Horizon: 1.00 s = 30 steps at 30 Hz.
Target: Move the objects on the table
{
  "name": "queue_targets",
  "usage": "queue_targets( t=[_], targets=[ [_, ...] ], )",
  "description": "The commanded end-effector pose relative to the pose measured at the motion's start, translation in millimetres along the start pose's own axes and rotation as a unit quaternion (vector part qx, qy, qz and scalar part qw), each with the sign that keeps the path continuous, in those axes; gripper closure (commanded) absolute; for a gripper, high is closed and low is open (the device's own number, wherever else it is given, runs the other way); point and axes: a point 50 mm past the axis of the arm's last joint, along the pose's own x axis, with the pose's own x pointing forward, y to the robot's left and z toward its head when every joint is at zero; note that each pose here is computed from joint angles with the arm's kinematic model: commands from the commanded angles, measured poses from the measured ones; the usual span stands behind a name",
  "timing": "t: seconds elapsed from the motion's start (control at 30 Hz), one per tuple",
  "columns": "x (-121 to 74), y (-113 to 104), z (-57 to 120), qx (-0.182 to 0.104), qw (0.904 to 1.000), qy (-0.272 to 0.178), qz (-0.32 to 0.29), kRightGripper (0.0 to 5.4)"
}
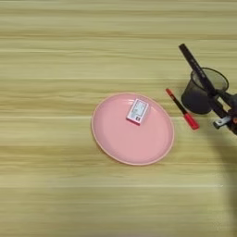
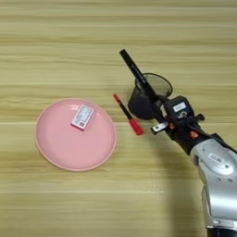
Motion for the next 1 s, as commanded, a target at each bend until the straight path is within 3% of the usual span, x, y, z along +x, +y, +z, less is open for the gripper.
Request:
queue_targets(
  t=[0.03, 1.0],
  targets=[
    [-1.2, -22, 16.5, -0.026, 0.9984, -0.028, -0.04, 4.41],
    [-34.5, -58, -33.7, 0.006, 0.9897, 0.068, -0.126, 4.41]
  ],
)
